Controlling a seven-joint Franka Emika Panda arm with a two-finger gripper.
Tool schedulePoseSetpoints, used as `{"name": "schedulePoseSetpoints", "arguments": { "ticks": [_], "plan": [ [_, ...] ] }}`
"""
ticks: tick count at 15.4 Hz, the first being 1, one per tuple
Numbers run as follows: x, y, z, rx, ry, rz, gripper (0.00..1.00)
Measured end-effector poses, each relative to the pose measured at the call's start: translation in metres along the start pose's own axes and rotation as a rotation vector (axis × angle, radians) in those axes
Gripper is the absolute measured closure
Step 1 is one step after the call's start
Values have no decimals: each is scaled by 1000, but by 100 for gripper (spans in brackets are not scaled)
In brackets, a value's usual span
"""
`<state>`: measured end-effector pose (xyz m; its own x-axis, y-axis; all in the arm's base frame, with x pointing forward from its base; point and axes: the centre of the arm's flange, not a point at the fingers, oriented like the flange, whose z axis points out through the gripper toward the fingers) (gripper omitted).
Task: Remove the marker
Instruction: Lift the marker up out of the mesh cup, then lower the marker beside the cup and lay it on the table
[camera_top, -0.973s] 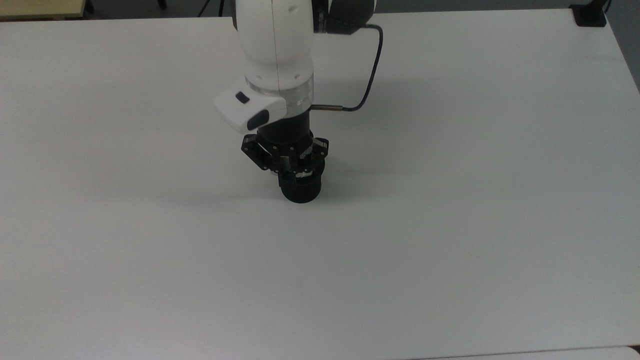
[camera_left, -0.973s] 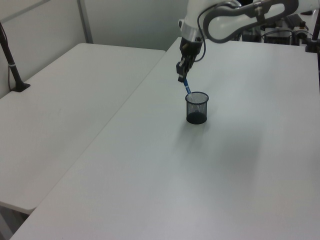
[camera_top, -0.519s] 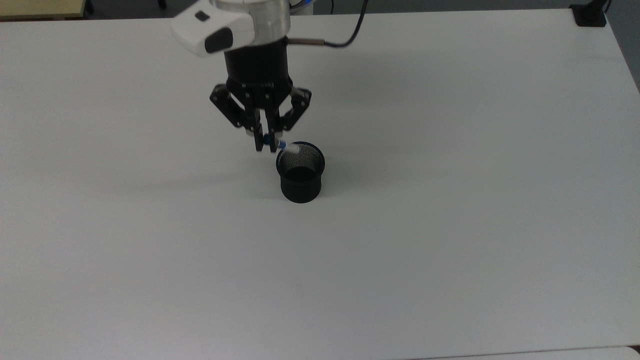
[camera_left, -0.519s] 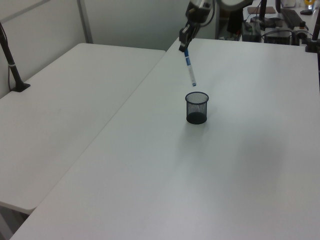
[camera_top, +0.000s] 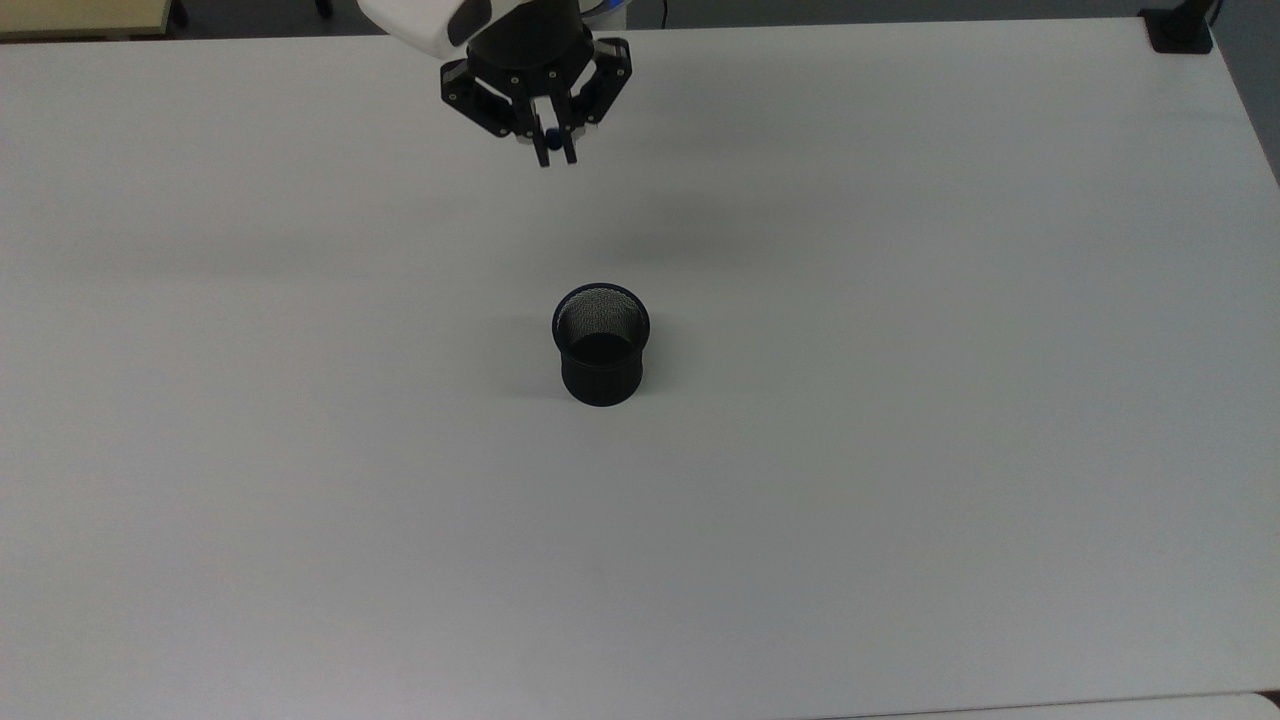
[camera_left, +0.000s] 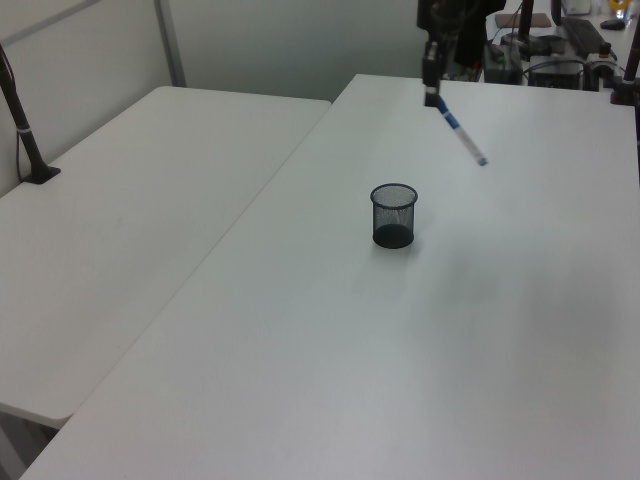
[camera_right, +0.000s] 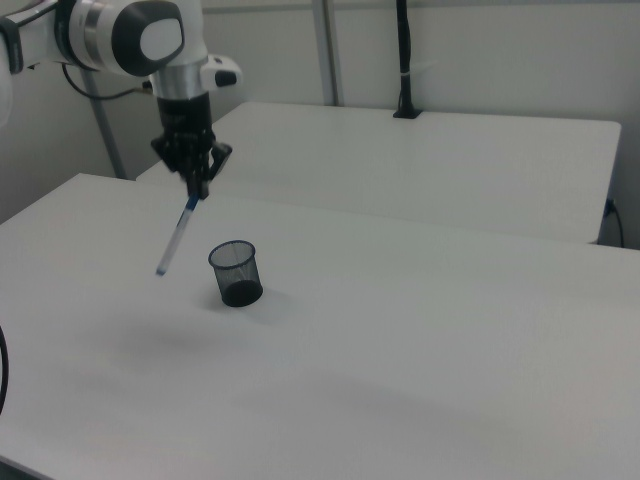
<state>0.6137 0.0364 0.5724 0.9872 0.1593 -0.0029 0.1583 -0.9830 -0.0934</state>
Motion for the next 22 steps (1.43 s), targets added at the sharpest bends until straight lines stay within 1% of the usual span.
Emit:
{"name": "schedulePoseSetpoints", "arguments": {
  "ticks": [3,7,9,12,16,20,22],
  "plan": [
    [-13,-5,39,27,-165,-75,83],
    [-9,-29,108,40,-300,-133,83],
    [-3,-44,141,24,-359,-160,83],
    [2,-64,184,-20,-435,-208,83],
    [4,-77,216,-79,-489,-250,83],
    [18,-78,239,-139,-440,-275,83],
    [22,-76,252,-155,-437,-277,83]
  ]
}}
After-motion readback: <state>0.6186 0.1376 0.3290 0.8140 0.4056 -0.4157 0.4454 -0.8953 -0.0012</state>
